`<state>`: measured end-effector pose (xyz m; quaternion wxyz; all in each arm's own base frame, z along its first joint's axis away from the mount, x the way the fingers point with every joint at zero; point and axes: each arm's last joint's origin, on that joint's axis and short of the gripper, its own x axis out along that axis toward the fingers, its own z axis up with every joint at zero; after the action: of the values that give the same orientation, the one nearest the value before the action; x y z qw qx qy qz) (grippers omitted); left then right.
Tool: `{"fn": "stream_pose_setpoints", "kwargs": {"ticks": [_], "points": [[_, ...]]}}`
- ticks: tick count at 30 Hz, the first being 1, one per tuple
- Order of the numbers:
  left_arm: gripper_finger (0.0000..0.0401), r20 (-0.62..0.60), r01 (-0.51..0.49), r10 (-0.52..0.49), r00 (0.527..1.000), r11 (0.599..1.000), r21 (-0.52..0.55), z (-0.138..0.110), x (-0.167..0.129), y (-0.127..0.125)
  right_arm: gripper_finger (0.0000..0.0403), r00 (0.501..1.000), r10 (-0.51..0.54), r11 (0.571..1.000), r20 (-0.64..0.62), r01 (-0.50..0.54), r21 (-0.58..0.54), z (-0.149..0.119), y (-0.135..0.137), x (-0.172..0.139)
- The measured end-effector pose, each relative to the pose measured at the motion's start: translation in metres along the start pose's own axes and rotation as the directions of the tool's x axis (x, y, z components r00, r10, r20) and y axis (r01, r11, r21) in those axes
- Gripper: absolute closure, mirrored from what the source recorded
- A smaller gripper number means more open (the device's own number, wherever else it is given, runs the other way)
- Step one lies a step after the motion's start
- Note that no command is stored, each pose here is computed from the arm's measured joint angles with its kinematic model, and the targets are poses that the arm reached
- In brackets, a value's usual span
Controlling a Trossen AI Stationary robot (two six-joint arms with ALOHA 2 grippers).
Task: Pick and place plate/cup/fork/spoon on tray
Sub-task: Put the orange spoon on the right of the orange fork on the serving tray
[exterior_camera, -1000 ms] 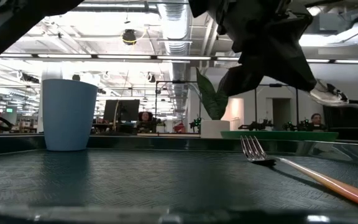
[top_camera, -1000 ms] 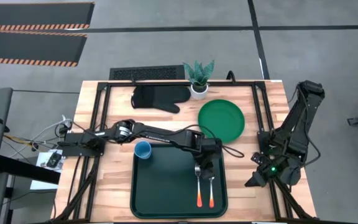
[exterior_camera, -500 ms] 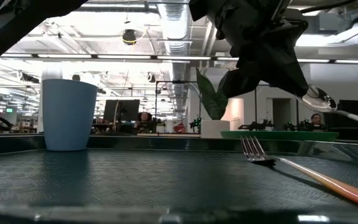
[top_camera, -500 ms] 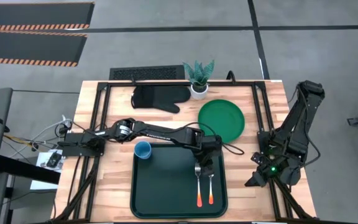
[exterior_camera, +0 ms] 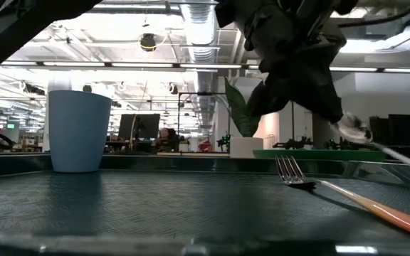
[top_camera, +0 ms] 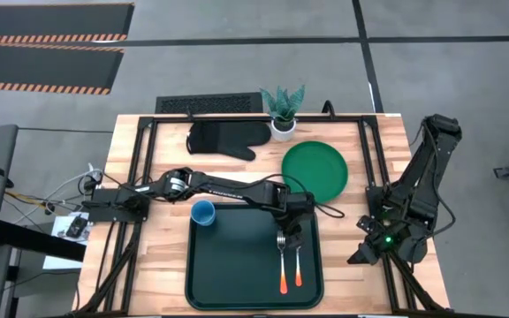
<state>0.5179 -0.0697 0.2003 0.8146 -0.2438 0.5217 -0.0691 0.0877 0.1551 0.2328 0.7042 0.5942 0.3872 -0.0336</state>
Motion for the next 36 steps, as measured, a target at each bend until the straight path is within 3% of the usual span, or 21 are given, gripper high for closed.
{"fn": "stream_pose_setpoints", "kwargs": {"ticks": [12,25,36], "points": [[0.0401,-0.067,0.028,-0.030,0.997,0.999,-0.033,-0.007,0.024,0.006,0.0163,1.000,0.001,1.000,0.000,-0.001,0.000,0.000,0.000,0.000],[0.0401,-0.047,0.025,-0.026,0.999,0.999,-0.024,-0.004,0.022,0.007,0.0163,1.000,-0.002,1.000,0.002,0.002,-0.004,0.000,0.000,0.000],[0.0358,-0.037,0.030,-0.030,0.999,1.000,-0.004,-0.003,0.022,0.006,0.0163,1.000,-0.002,1.000,0.002,0.002,-0.002,0.000,0.000,0.000]]}}
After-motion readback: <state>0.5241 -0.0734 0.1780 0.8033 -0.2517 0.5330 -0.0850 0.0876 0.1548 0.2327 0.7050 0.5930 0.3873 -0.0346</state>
